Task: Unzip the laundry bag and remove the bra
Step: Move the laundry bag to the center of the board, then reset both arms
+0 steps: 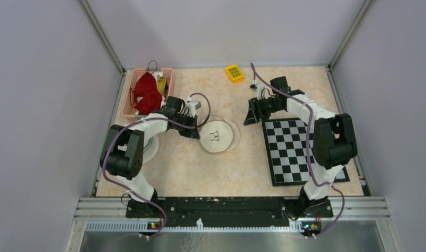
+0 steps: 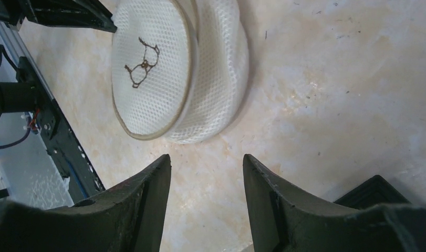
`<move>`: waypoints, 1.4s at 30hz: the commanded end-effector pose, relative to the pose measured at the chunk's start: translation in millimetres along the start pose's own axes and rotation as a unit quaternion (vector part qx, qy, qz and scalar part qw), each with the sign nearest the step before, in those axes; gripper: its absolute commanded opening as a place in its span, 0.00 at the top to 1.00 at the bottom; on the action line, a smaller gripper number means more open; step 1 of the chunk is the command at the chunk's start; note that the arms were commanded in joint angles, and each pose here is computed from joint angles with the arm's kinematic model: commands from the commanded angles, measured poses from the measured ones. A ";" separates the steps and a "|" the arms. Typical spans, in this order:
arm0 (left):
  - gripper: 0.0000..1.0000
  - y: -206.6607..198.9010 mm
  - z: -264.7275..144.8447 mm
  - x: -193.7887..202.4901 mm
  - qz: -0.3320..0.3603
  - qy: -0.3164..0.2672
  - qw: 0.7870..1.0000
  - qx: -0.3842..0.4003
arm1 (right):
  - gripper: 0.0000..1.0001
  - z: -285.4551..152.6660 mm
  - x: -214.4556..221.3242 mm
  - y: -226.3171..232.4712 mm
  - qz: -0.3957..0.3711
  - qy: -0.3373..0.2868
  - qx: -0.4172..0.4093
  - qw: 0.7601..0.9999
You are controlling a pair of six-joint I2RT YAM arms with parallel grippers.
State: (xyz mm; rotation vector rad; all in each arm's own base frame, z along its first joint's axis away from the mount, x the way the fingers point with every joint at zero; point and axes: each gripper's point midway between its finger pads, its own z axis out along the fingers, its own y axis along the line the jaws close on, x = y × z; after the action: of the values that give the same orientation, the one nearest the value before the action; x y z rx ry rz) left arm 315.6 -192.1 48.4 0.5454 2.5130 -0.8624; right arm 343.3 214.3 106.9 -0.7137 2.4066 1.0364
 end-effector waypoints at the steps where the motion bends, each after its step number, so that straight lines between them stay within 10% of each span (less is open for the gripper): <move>1: 1.00 21.0 -28.5 26.9 0.084 0.055 0.993 -0.068 | 0.47 -10.0 -11.8 12.7 -0.019 -0.025 -0.012 0.999; 19: 1.00 85.8 -103.0 69.8 0.176 0.179 0.942 -0.222 | 0.47 -18.2 -4.6 28.0 -0.008 -0.029 -0.028 0.999; 28: 0.05 56.5 -127.5 -11.7 0.192 0.102 0.953 -0.213 | 0.42 -43.1 -30.5 44.7 -0.028 -0.061 -0.017 0.998; 34: 0.01 22.5 -164.3 -102.8 0.196 0.024 0.960 -0.198 | 0.20 -91.4 -64.5 47.9 -0.043 -0.111 0.025 0.993; 42: 0.01 26.1 -218.3 -190.9 0.124 -0.115 0.968 -0.187 | 0.17 -187.4 -104.1 21.0 -0.029 -0.215 0.083 0.973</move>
State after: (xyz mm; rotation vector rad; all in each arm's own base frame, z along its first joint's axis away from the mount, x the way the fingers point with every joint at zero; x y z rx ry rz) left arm 421.7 -90.1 273.3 0.7596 2.2382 -0.1963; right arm 370.6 154.0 247.8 -0.5286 2.1477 0.9086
